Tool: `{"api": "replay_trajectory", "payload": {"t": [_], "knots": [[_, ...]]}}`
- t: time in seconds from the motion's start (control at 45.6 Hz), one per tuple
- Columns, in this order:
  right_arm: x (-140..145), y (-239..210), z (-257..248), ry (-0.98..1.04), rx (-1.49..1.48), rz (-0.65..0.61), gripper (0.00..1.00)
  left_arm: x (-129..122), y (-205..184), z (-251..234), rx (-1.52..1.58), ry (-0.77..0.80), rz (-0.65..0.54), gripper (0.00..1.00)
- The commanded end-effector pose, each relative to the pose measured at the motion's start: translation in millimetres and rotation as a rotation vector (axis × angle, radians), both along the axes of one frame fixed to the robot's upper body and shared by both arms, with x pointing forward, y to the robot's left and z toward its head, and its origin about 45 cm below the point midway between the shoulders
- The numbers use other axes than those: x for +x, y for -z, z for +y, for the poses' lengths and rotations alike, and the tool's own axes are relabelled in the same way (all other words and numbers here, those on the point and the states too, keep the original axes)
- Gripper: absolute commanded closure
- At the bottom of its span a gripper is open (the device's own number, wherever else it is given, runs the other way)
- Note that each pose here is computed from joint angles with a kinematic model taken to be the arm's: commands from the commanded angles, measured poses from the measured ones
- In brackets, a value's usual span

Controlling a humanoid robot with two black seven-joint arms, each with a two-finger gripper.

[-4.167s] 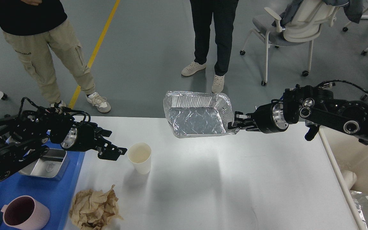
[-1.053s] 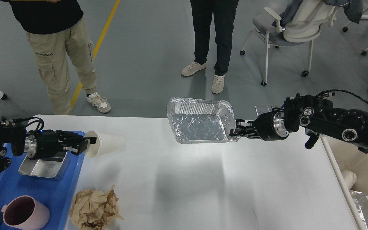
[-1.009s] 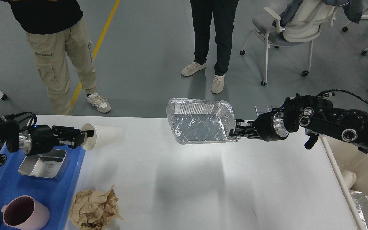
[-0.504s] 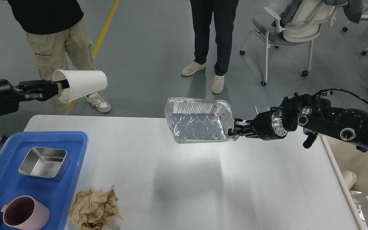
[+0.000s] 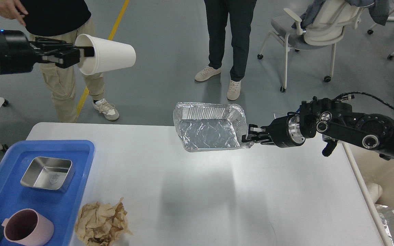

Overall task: Tidy desktop
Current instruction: 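Lift the paper cup and carry it toward the held foil tray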

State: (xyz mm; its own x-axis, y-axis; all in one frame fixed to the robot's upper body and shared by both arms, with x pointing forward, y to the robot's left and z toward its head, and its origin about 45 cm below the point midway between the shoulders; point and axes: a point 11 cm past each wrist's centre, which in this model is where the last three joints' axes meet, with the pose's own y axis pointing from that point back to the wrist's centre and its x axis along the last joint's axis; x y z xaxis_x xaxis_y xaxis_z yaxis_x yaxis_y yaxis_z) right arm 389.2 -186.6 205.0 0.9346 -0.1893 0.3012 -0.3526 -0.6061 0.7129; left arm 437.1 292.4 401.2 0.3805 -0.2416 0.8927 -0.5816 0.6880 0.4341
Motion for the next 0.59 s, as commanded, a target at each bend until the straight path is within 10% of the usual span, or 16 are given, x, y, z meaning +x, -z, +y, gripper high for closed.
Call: {"api": "replay_trajectory", "payload": {"t": [0.0, 0.57], "knots": [[0.1, -0.2, -0.6, 0.000, -0.001, 0.000, 1.00, 6.1, 1.3, -49.9, 0.082, 0.107, -0.021, 0.96], [0.5, -2.6, 0.5, 0.002, 0.005, -0.008, 1.00, -3.4, 57.8, -216.7, 0.390, 0.433, -0.042, 0.95]]}}
